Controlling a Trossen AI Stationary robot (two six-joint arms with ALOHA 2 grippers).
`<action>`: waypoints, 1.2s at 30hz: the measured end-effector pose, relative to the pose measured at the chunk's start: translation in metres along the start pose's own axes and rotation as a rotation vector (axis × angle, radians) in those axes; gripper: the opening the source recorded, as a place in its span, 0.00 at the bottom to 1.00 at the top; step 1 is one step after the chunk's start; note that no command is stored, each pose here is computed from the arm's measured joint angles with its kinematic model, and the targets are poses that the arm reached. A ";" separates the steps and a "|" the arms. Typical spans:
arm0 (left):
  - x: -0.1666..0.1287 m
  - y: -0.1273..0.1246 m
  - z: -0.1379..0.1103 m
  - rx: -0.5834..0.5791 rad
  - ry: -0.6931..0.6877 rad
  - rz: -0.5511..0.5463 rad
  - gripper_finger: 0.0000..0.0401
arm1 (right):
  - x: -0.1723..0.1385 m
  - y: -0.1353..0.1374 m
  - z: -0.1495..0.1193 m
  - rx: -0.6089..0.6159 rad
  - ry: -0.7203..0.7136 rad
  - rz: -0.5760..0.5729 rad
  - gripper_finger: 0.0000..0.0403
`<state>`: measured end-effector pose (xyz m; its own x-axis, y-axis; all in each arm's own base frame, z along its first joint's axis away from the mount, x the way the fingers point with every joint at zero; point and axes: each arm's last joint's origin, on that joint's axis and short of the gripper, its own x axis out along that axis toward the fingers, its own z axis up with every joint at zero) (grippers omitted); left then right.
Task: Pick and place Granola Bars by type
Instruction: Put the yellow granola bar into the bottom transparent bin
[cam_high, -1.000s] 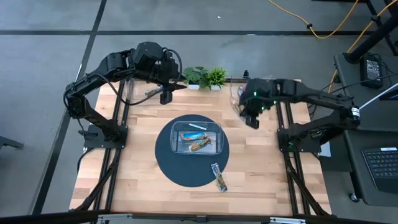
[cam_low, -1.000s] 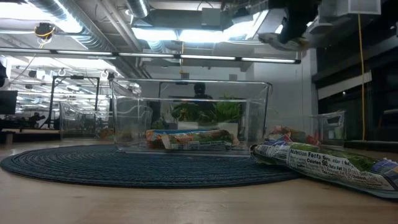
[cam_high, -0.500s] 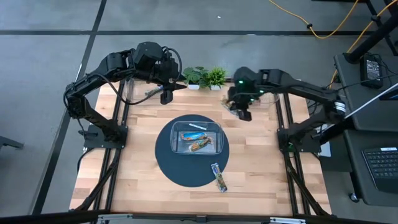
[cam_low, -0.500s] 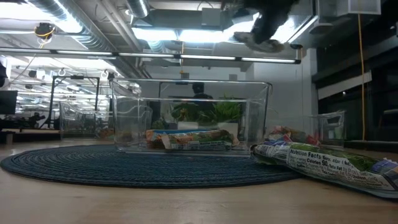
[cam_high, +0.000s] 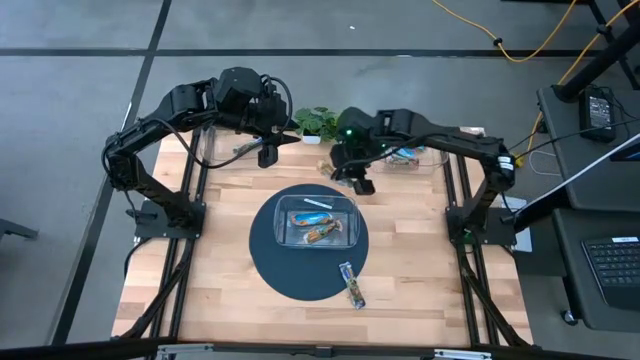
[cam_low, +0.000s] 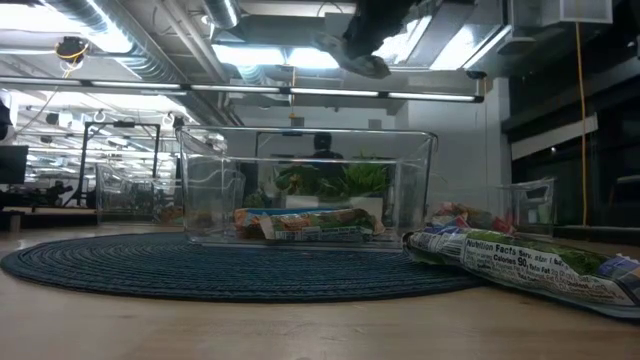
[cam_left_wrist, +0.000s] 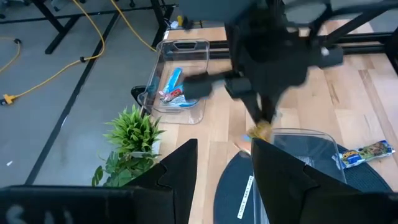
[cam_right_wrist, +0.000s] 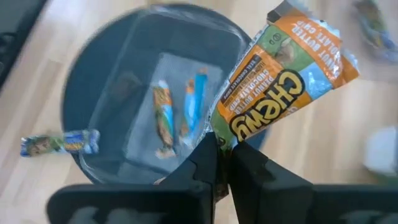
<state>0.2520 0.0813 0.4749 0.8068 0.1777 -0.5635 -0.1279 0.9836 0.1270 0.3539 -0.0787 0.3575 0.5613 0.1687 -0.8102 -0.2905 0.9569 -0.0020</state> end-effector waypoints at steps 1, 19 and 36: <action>0.000 0.000 0.000 0.000 0.000 0.000 0.36 | 0.005 0.000 0.001 -0.004 -0.013 0.020 0.08; 0.000 0.000 0.000 0.008 0.000 -0.002 0.36 | 0.028 -0.001 0.008 -0.031 -0.050 0.085 0.05; 0.000 -0.002 0.000 0.043 -0.015 -0.068 0.36 | 0.114 0.010 0.005 -0.014 0.121 0.152 0.03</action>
<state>0.2523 0.0793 0.4749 0.8214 0.1097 -0.5596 -0.0479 0.9911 0.1239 0.4189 -0.0486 0.2685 0.4132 0.2803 -0.8664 -0.3763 0.9190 0.1178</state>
